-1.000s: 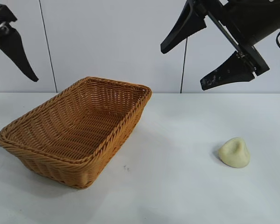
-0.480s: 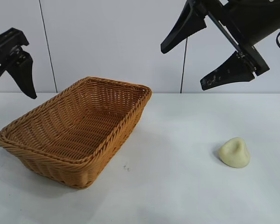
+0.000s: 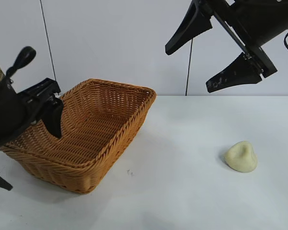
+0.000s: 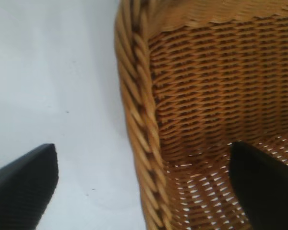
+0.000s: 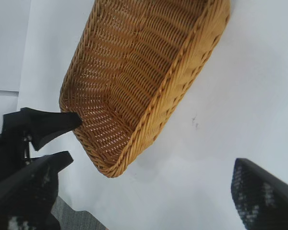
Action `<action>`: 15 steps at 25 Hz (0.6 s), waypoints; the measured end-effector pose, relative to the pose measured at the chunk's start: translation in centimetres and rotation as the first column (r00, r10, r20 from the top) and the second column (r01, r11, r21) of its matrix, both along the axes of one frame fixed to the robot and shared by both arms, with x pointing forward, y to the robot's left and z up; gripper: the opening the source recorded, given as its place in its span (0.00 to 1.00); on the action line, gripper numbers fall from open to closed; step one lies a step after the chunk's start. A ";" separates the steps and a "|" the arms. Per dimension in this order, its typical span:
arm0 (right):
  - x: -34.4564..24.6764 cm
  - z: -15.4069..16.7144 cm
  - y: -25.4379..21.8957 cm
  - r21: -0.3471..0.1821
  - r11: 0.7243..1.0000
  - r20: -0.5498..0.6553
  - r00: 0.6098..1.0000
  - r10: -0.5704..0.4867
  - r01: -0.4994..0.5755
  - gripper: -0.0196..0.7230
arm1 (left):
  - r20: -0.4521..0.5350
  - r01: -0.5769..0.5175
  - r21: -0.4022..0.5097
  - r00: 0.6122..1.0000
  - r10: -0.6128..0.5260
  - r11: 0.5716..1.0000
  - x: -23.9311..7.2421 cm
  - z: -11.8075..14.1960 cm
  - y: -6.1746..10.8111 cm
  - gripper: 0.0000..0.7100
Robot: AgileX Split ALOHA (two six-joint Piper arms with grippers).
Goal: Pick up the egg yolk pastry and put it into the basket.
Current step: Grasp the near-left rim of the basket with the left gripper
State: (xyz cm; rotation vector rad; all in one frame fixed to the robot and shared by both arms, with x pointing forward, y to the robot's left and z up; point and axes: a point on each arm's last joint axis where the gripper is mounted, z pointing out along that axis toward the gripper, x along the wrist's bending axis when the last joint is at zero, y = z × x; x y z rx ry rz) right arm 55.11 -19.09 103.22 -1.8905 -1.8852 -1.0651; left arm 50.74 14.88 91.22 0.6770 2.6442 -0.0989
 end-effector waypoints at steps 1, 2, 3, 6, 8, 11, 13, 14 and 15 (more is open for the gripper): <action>0.0 0.0 0.0 0.000 1.000 0.000 1.000 0.000 0.000 0.97 | -0.003 -0.010 0.002 1.000 0.010 1.000 0.2 -0.1 0.3 0.98; 0.0 0.0 0.0 0.000 1.000 0.000 1.000 0.000 0.000 0.97 | -0.003 -0.018 0.002 1.000 0.018 1.000 0.3 -0.1 0.5 0.98; 0.0 0.0 0.0 0.000 1.000 0.000 1.000 0.000 0.000 0.97 | -0.003 -0.024 0.003 1.000 0.024 1.000 0.4 -0.1 0.8 0.98; 0.0 0.0 0.0 0.000 1.000 0.000 1.000 0.000 0.000 0.97 | 0.000 -0.020 0.012 1.000 0.020 1.000 0.6 -0.2 1.2 0.98; 0.0 0.0 0.0 0.000 1.000 0.000 1.000 0.000 0.000 0.97 | 0.002 -0.006 0.018 1.000 0.005 1.000 0.7 -0.2 1.2 0.98; 0.0 0.0 0.0 0.000 1.000 0.000 1.000 0.000 0.000 0.97 | 0.002 0.001 0.021 1.000 -0.001 1.000 0.6 -0.2 1.2 0.97; 0.0 0.0 0.0 0.000 1.000 0.000 1.000 0.000 0.000 0.97 | 0.000 0.001 0.024 1.000 -0.001 1.000 0.6 -0.2 1.2 0.94; 0.0 0.0 0.0 0.000 1.000 0.000 1.000 0.000 0.000 0.97 | -0.004 0.001 0.026 1.000 -0.001 1.000 0.6 -0.2 1.2 0.92; 0.0 0.0 0.0 0.000 1.000 0.000 1.000 0.000 0.000 0.97 | -0.013 0.000 0.032 1.000 0.000 0.999 0.5 -0.2 1.3 0.88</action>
